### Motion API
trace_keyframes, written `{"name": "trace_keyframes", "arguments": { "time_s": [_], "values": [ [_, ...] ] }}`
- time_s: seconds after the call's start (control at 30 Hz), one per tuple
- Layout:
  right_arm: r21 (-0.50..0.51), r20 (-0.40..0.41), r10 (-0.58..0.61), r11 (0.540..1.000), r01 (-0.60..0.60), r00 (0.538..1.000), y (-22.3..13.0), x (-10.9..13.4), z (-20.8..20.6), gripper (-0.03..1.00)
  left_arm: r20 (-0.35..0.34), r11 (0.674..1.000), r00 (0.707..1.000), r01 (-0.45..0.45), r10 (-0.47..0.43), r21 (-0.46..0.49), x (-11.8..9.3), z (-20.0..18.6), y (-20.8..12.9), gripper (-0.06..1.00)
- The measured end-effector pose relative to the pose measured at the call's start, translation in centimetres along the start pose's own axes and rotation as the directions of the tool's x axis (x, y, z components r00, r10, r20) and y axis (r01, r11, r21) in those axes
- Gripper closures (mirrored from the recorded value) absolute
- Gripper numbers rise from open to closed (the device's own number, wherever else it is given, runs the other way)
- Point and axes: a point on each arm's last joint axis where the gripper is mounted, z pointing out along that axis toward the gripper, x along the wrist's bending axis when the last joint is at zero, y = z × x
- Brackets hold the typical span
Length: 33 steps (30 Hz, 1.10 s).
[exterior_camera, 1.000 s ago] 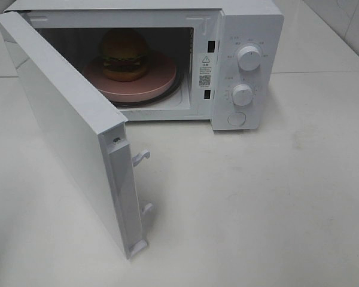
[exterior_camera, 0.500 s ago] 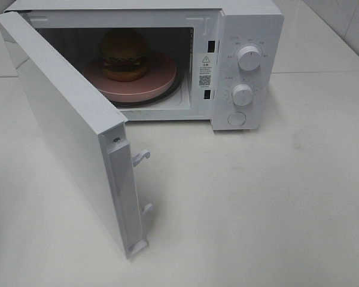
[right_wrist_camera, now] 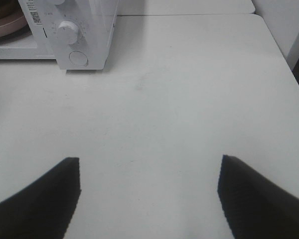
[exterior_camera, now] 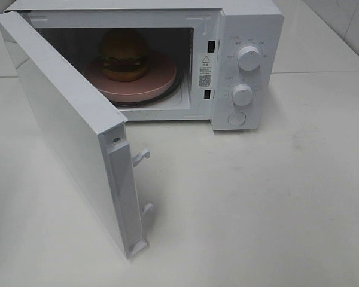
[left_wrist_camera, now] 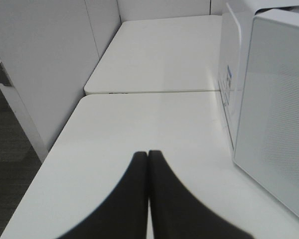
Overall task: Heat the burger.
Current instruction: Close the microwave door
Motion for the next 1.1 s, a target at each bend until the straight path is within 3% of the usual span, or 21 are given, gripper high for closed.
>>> {"name": "trace_keyframes", "arguments": {
  "time_s": [0.17, 0.37, 0.47, 0.53, 0.57, 0.73, 1.1],
  "values": [
    [0.0, 0.0, 0.0, 1.0, 0.0, 1.0, 0.0, 0.0, 0.0, 0.21, -0.032, 1.0, 0.999, 0.024, -0.023, 0.014, 0.2, 1.7, -0.5, 0.94],
    [0.0, 0.0, 0.0, 1.0, 0.0, 1.0, 0.0, 0.0, 0.0, 0.21, -0.008, 1.0, 1.0, 0.028, -0.028, -0.013, -0.2, 3.1, -0.7, 0.94],
    [0.0, 0.0, 0.0, 1.0, 0.0, 1.0, 0.0, 0.0, 0.0, 0.21, 0.047, 0.999, 0.999, 0.01, -0.009, -0.031, -0.7, 3.8, -0.7, 0.94],
    [0.0, 0.0, 0.0, 1.0, 0.0, 1.0, 0.0, 0.0, 0.0, 0.21, 0.119, 0.999, 0.993, 0.021, -0.015, -0.047, -1.5, 4.6, -0.9, 0.94],
    [0.0, 0.0, 0.0, 1.0, 0.0, 1.0, 0.0, 0.0, 0.0, 0.21, 0.119, 0.999, 0.993, 0.021, -0.015, -0.047, -1.5, 4.6, -0.9, 0.94],
    [0.0, 0.0, 0.0, 1.0, 0.0, 1.0, 0.0, 0.0, 0.0, 0.21, 0.255, 0.997, 0.967, 0.023, -0.003, -0.072, -2.9, 6.0, -1.6, 0.94],
    [0.0, 0.0, 0.0, 1.0, 0.0, 1.0, 0.0, 0.0, 0.0, 0.21, 0.365, 0.998, 0.931, 0.035, -0.012, -0.057, -4.6, 7.9, -2.6, 0.94]
  ]
}}
